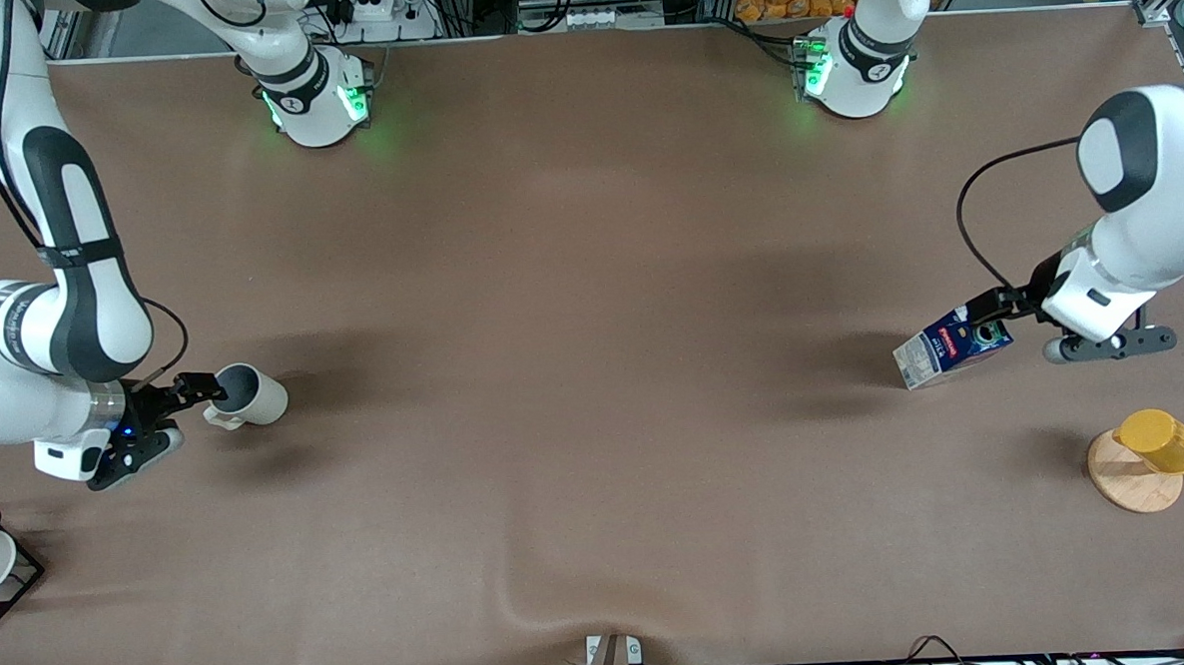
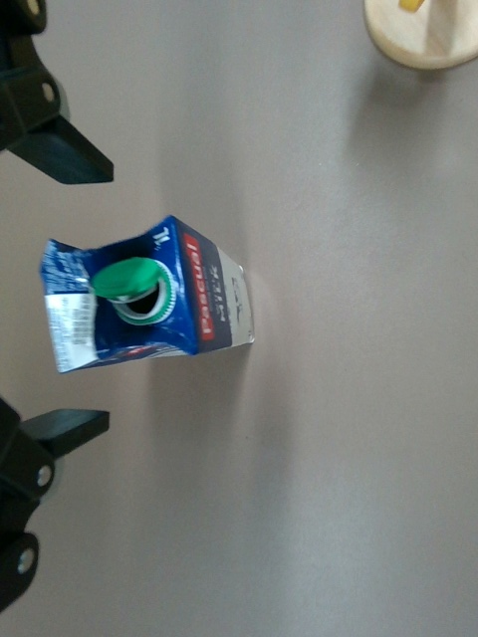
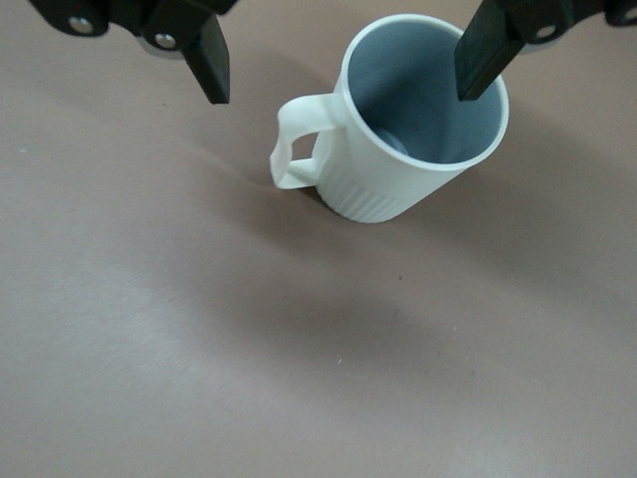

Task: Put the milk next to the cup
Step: 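Close the right gripper on the mug while the left gripper grasps the carton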

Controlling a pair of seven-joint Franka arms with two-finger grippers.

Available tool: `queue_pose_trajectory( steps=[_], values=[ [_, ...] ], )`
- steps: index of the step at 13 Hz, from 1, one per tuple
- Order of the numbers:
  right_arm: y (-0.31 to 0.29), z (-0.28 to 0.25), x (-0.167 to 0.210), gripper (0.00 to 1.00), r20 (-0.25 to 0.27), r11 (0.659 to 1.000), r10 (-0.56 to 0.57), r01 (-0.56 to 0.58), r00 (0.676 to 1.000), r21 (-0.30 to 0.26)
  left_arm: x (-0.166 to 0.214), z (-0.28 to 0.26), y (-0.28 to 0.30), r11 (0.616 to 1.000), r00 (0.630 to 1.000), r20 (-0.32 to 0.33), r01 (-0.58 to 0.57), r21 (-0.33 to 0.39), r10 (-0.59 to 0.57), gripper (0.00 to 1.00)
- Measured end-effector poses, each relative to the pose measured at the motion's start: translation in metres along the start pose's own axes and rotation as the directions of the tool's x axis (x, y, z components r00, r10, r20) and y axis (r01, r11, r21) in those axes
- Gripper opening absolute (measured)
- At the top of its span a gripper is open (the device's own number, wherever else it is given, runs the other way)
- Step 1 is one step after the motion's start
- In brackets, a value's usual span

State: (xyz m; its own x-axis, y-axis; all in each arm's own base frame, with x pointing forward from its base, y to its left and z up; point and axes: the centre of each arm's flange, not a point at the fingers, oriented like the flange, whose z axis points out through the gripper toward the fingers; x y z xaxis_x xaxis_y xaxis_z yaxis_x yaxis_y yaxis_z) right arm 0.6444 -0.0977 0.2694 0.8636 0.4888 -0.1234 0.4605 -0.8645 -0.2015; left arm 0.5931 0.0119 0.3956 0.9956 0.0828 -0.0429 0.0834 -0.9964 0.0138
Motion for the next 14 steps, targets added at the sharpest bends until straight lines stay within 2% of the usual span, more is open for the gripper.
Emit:
queue_pose_trajectory(
  steps=[4, 10, 11, 14],
  values=[
    [0.003, 0.015, -0.007, 1.0, 0.02, 0.995, -0.099, 0.099, 0.995, 0.02, 0.004, 0.018, 0.006, 1.0, 1.0, 0.025, 0.019, 0.0, -0.019, 1.0],
    [0.012, 0.043, -0.019, 1.0, 0.049, 0.994, -0.093, 0.09, 0.994, 0.055, 0.006, 0.035, 0.007, 1.0, 0.998, 0.052, 0.018, 0.002, -0.018, 1.0],
    [0.012, 0.044, -0.019, 0.91, 0.05, 0.994, -0.093, 0.09, 0.994, 0.056, 0.007, 0.037, 0.006, 1.0, 0.998, 0.055, 0.019, 0.002, -0.019, 1.0],
    [0.011, 0.043, -0.017, 0.52, 0.045, 0.994, -0.101, 0.098, 0.994, 0.053, 0.01, 0.043, 0.006, 1.0, 0.998, 0.063, 0.021, 0.002, -0.021, 1.0]
  ],
)
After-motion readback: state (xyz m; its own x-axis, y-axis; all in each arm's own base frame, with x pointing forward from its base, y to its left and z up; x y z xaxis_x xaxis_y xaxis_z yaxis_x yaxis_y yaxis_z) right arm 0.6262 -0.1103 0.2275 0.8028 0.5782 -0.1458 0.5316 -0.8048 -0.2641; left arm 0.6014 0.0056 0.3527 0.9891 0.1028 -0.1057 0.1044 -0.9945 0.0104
